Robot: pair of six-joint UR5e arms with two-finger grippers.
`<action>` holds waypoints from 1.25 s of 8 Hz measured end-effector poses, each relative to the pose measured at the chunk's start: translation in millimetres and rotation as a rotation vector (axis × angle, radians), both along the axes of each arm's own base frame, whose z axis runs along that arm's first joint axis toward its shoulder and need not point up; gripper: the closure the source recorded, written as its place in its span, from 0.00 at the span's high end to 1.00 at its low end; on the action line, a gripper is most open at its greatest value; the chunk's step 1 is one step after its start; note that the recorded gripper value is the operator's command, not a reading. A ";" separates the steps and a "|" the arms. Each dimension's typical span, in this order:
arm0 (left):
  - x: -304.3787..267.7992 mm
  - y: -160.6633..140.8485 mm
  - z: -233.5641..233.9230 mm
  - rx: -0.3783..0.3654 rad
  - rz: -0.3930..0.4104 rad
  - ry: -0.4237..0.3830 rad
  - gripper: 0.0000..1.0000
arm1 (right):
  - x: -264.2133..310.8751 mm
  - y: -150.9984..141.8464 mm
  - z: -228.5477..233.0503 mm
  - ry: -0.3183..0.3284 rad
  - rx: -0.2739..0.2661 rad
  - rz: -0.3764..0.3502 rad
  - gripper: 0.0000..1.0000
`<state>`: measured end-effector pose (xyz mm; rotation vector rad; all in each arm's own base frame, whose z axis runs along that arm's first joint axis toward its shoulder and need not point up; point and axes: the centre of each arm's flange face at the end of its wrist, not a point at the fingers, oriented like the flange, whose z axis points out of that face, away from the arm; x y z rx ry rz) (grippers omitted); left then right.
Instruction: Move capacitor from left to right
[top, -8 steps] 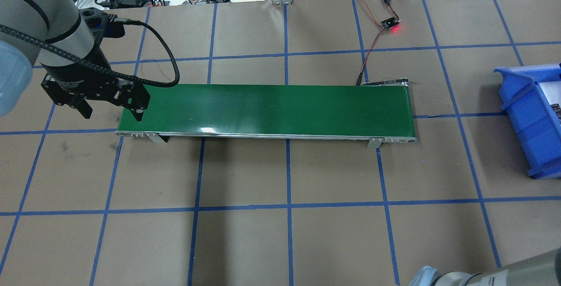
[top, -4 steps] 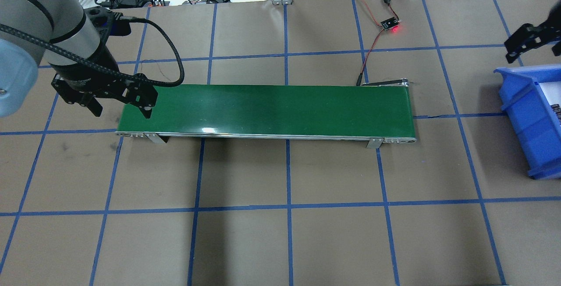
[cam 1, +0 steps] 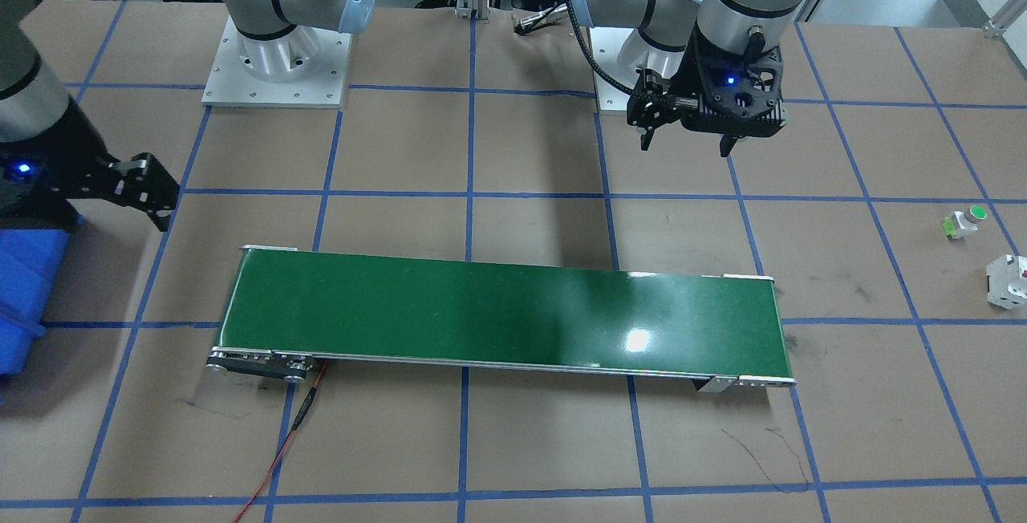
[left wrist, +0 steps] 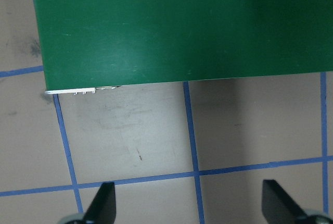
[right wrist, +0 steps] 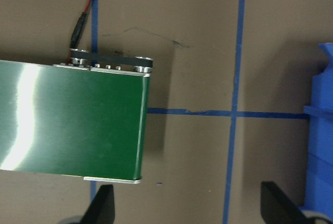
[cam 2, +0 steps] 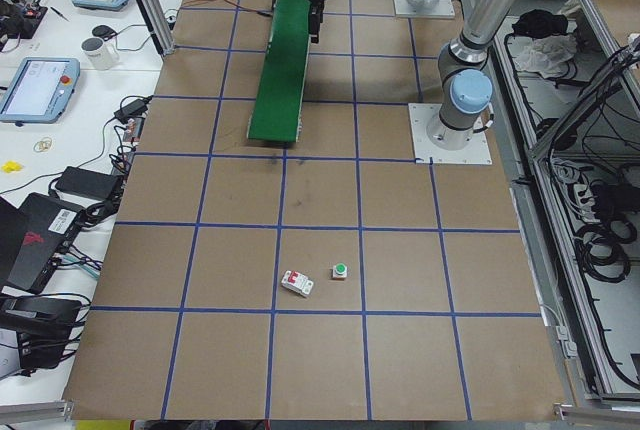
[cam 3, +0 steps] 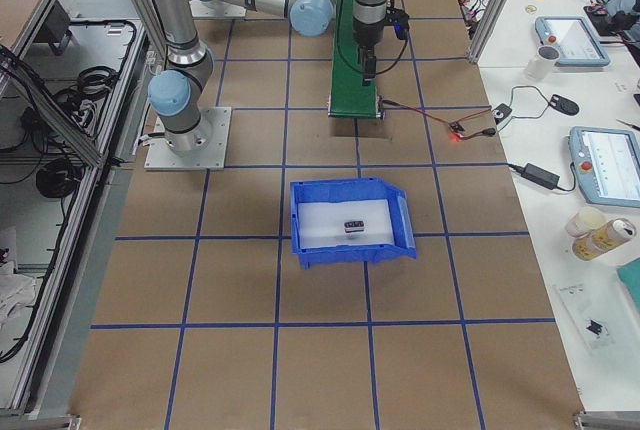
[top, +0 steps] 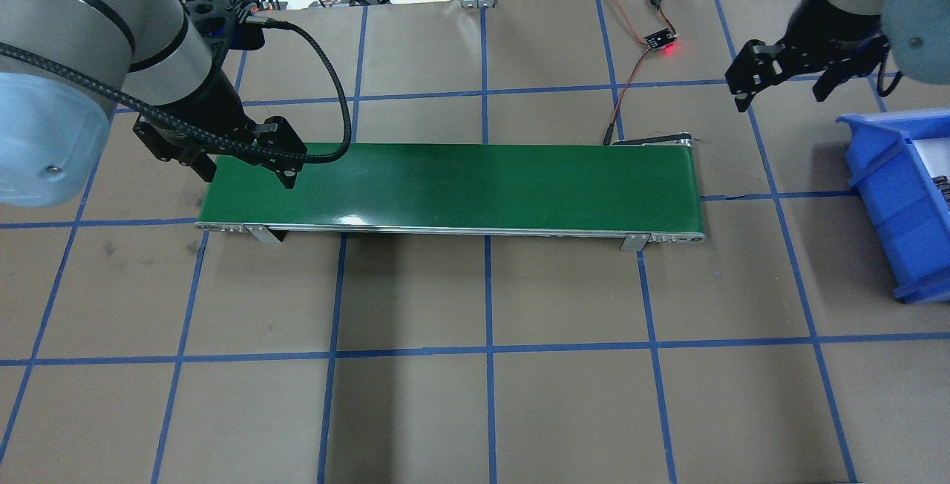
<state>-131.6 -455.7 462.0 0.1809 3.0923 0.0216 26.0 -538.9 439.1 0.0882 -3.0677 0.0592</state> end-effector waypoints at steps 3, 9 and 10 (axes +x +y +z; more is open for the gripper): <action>-3.1 0.8 2.4 -0.009 -0.014 0.003 1.00 | 67.7 11.6 3.3 -0.009 -0.005 -0.041 1.00; 0.8 -1.4 3.7 -0.020 -0.002 0.002 1.00 | 79.6 12.9 19.7 -0.048 -0.017 -0.042 1.00; 1.2 -2.4 1.9 -0.019 -0.003 0.006 1.00 | 80.7 16.7 24.8 -0.056 -0.012 -0.040 1.00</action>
